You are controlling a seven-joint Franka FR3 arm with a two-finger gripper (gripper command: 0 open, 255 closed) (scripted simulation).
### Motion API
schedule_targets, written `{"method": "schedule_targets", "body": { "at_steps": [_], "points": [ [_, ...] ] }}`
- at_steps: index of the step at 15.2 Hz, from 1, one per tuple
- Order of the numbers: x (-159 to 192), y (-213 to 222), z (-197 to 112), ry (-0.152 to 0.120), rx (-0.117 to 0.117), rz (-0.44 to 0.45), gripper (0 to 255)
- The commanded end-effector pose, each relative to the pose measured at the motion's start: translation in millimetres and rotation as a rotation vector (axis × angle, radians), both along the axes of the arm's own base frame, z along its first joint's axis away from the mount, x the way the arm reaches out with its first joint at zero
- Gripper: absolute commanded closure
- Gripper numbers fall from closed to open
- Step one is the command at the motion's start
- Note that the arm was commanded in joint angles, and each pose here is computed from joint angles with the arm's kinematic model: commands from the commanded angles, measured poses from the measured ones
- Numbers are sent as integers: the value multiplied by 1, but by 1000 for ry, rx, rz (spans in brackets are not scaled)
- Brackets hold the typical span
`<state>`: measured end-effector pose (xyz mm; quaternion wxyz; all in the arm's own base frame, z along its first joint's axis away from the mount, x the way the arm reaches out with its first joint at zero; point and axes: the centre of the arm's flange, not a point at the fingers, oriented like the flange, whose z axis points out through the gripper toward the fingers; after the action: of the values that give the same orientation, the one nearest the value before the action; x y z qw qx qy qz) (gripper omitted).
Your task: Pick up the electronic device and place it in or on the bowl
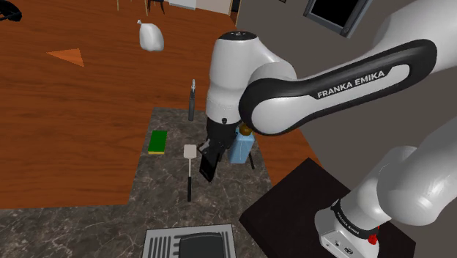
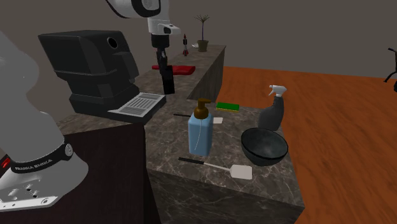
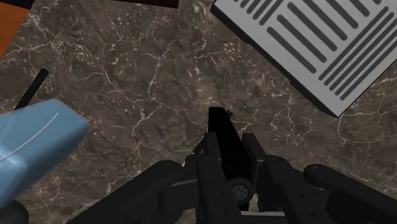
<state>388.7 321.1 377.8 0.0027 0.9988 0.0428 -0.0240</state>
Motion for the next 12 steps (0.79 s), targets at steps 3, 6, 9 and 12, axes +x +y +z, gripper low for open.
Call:
{"method": "schedule_targets", "body": {
  "at_steps": [3, 6, 9, 12],
  "points": [
    [15, -22, 8, 0, 0, 0, 255],
    [39, -54, 12, 0, 0, 0, 255],
    [63, -85, 16, 0, 0, 0, 255],
    [87, -116, 19, 0, 0, 0, 255]
  ]
}}
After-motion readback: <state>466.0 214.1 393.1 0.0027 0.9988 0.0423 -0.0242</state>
